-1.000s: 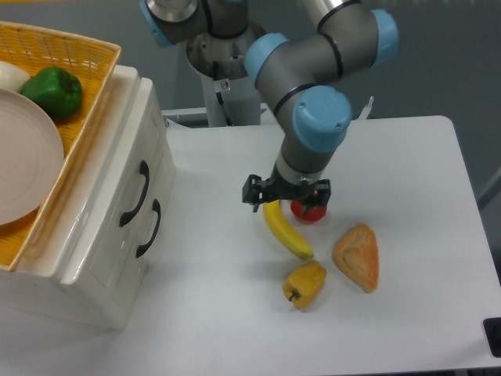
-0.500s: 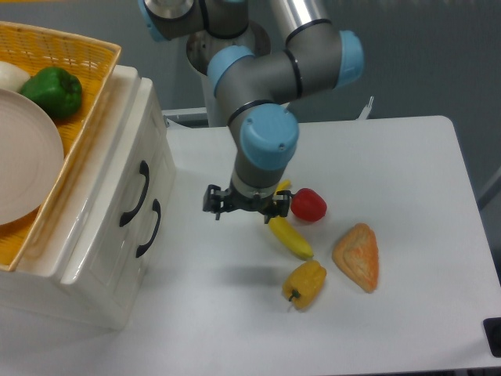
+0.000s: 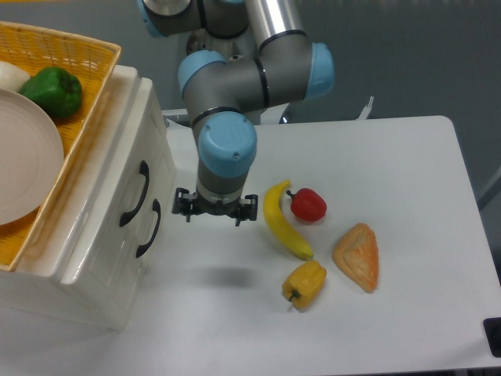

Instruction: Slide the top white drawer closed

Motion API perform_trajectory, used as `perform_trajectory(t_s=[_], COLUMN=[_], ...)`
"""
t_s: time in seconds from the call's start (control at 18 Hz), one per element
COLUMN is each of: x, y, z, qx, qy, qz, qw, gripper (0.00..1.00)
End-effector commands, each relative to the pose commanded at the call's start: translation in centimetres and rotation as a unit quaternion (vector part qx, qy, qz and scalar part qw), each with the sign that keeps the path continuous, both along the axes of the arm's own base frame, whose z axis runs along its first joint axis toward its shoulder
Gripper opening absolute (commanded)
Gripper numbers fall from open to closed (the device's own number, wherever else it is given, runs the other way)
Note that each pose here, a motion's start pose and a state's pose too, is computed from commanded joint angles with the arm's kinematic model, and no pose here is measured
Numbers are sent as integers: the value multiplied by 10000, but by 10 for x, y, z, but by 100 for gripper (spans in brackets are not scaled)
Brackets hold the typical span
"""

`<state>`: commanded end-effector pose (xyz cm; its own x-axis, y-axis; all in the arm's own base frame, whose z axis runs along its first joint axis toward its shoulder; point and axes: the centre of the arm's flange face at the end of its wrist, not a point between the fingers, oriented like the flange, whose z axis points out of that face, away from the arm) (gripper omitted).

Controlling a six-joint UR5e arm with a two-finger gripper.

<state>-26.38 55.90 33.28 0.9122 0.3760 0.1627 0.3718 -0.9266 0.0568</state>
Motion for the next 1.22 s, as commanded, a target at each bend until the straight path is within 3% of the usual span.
perform_trajectory(t_s=[0.78, 0.89, 1.11, 1.22], x=[32, 17, -58, -78], y=[9, 5, -31, -43], z=[1, 6, 14, 22], qx=[-15, 13, 74, 145], qy=[-48, 9, 107, 206], qz=[-235, -147, 433, 396], qw=[9997, 9999, 9990, 9989], gripper=[100, 100, 100, 100])
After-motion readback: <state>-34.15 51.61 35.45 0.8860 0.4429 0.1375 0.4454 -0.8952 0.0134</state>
